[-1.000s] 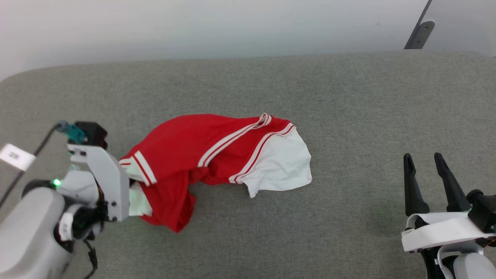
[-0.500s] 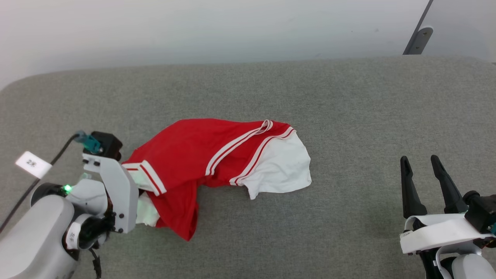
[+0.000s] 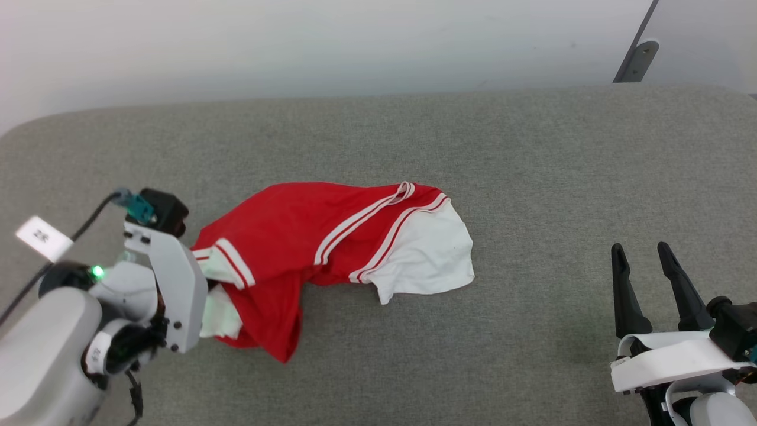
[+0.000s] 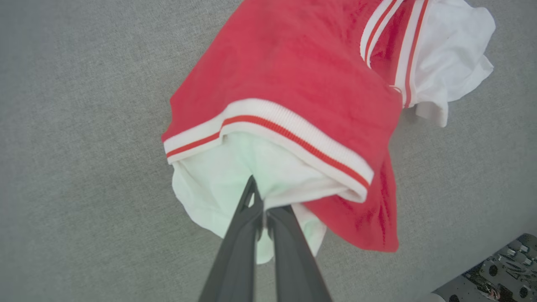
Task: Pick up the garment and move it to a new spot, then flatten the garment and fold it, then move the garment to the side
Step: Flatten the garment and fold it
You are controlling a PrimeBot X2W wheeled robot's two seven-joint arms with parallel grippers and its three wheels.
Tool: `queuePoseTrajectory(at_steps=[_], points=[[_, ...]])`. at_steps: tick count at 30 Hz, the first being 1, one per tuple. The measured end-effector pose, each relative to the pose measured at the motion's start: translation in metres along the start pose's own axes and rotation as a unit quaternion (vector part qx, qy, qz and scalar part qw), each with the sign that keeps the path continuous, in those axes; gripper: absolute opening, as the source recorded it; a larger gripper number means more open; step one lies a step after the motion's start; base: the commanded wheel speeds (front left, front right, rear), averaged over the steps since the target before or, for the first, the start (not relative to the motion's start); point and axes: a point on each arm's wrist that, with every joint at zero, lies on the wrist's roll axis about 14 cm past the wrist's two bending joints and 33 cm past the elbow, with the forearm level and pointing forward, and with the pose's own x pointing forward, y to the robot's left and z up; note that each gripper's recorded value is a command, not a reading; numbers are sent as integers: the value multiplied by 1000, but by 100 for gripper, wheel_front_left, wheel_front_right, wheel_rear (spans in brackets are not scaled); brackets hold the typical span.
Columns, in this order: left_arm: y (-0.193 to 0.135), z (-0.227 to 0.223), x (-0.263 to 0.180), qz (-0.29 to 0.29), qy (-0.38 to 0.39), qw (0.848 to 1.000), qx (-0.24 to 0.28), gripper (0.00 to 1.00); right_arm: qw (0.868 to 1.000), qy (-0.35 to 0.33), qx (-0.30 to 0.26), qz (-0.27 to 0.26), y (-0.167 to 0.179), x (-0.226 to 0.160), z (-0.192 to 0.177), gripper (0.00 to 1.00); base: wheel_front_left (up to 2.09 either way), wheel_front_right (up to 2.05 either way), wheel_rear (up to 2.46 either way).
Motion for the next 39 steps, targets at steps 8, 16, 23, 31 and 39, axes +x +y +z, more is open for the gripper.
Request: queuePoseTrajectory(at_steps=[8,16,23,31,39], points=[[13,32,-7,28,-45,998,41,0,1000,3,1,-1,0,1,-2,100,0,0,0],[21,63,7,42,-97,990,90,0,1000,8,2,0,1,6,-8,100,0,0,0],[23,53,42,41,-68,992,100,0,1000,15,3,0,1,10,-13,100,0,0,0],[20,29,65,25,-30,997,70,67,1000,13,3,-9,-4,10,-12,100,0,0,0],[24,30,54,21,-29,996,82,100,1000,8,2,-6,-1,13,-10,100,0,0,0]])
